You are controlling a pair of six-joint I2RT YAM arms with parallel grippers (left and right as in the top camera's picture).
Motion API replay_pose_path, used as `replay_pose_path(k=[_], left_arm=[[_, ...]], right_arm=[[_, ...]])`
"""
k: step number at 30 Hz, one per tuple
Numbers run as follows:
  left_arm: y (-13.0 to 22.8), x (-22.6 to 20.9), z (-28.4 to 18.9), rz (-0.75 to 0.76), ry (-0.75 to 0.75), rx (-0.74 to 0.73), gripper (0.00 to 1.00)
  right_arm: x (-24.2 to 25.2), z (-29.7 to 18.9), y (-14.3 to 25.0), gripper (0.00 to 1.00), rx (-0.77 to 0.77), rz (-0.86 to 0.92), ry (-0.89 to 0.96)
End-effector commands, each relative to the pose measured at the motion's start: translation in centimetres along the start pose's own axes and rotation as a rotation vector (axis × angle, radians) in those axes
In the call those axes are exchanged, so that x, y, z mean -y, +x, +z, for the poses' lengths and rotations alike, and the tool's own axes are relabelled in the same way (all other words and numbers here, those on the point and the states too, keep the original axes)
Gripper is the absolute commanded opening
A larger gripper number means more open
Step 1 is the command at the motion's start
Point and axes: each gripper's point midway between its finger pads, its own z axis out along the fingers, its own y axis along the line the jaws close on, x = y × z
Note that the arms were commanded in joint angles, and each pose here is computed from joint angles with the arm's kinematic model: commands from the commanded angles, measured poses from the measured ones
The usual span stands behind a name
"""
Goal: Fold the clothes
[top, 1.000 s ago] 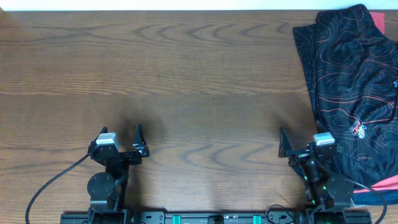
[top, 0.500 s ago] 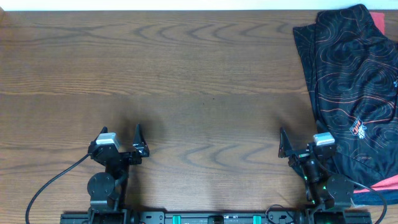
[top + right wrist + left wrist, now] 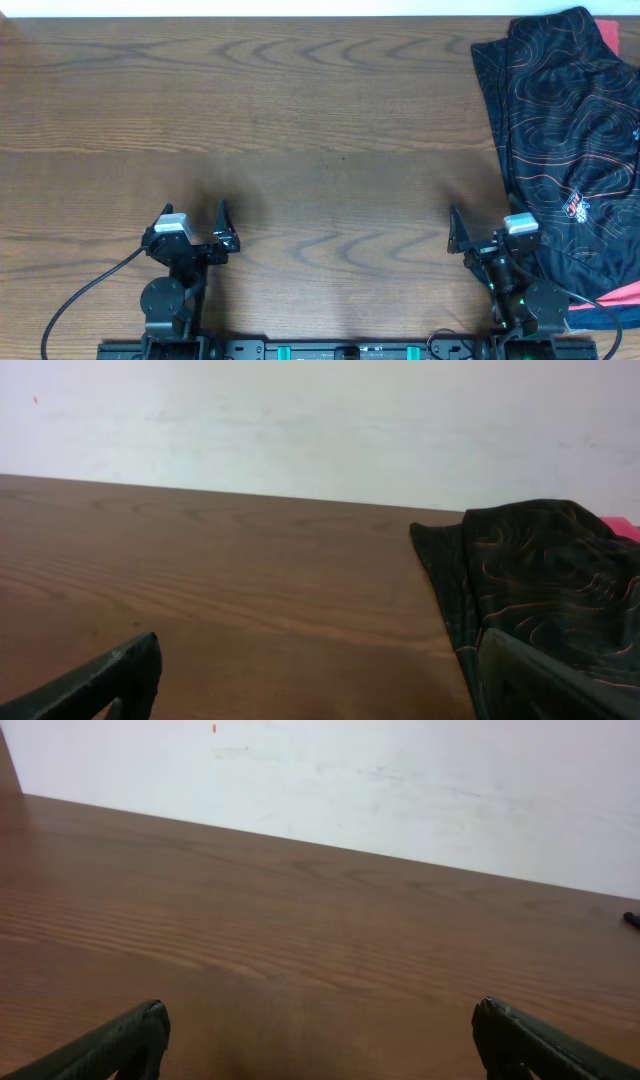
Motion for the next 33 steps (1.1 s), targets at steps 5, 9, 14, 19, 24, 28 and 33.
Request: replay_pose_path(k=[5,9,14,19,24,28,33], left_arm=[[1.7,-0.6,0.2,0.018,-0.022,-0.039,0.98],[1.7,-0.6,0.2,0.018,-0.022,-0.039,0.98],[1.7,-0.5,0.2,0.018,-0.022,-0.039,0.98],[1.7,-0.5,0.2,0.002,-0.021,-0.039,0.98],[2.2,0.7,0.1,-0.089,0.044,-0.098,0.98],[1.7,1.1,-0.2,-0.091,0.04,-0.173,0.98],[-0.7,1.6,-0.7,-0.101,0.002,-0.321,0.98]], right_arm=[[-0.4,0.0,0.2,0.99,-0.006,-0.01,-0.019],[-0.4,0.0,0.2,0.99,-0.006,-0.01,-0.019],[-0.4,0.0,0.2,0.99,-0.007,-0.009,-0.019],[-0.4,0.1,0.3,0.99,-0.014,0.07,-0.017],[-0.1,-0.3,0.2,0.99,-0.072,0.103,0.007],[1.0,-1.0,-0.9,0.99,-0.158,0.133,0.083],[1.8,-1.8,-1.4,0.99,-0.359,0.264,0.17]])
